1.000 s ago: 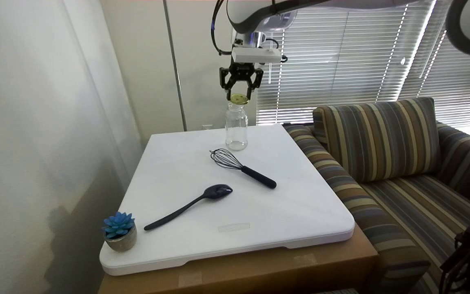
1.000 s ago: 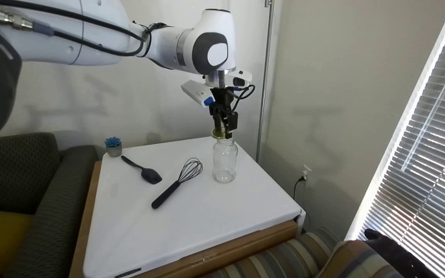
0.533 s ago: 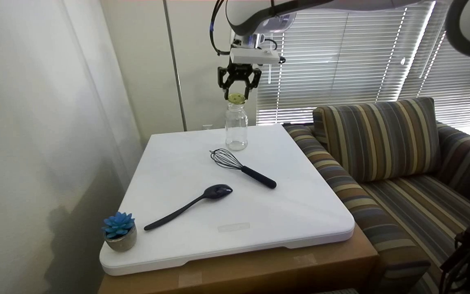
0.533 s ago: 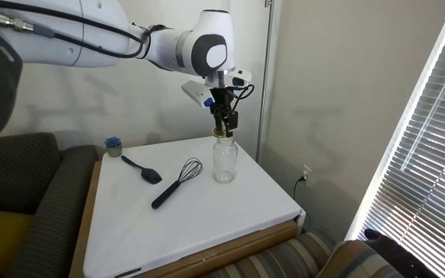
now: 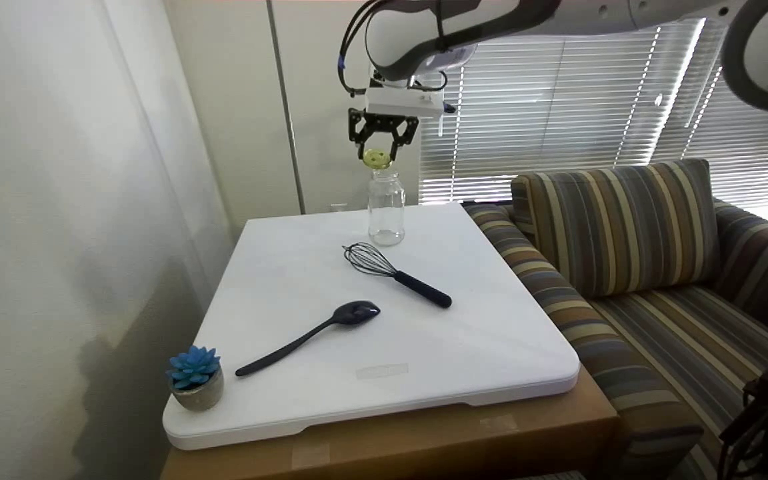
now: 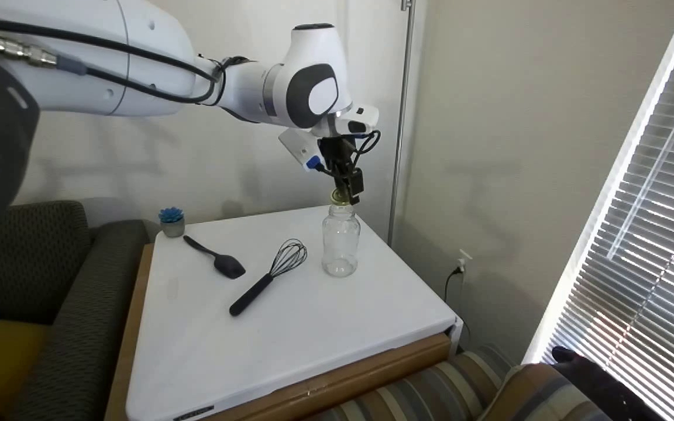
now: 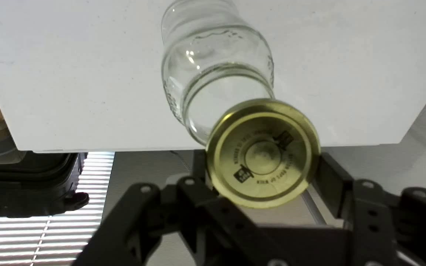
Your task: Place the lid on the jar
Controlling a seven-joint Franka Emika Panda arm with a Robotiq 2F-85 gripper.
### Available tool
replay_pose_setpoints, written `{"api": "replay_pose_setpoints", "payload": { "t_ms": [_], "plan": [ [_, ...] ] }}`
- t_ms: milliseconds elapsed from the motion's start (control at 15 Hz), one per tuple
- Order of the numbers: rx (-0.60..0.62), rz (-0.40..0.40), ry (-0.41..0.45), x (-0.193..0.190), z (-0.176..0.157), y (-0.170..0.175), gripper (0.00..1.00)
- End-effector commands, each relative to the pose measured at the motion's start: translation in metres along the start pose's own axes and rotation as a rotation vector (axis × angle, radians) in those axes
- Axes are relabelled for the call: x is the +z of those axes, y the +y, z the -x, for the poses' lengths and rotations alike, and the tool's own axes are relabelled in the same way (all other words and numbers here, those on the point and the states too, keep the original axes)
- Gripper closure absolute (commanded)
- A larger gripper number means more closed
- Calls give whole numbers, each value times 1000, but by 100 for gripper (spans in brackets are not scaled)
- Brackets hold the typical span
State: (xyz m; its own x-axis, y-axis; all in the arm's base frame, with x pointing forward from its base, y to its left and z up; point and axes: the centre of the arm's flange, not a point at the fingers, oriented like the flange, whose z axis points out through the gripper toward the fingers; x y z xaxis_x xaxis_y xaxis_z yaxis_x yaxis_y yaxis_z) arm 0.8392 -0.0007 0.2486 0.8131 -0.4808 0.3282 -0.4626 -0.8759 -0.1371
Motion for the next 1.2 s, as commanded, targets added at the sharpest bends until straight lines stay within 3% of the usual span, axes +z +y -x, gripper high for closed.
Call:
{"api": "replay_pose_setpoints", "payload": {
  "t_ms": [0,1133],
  "plan": [
    [35,32,77,34,-58,-36,53],
    [127,61,66,42,-62,-25,53]
  ]
}}
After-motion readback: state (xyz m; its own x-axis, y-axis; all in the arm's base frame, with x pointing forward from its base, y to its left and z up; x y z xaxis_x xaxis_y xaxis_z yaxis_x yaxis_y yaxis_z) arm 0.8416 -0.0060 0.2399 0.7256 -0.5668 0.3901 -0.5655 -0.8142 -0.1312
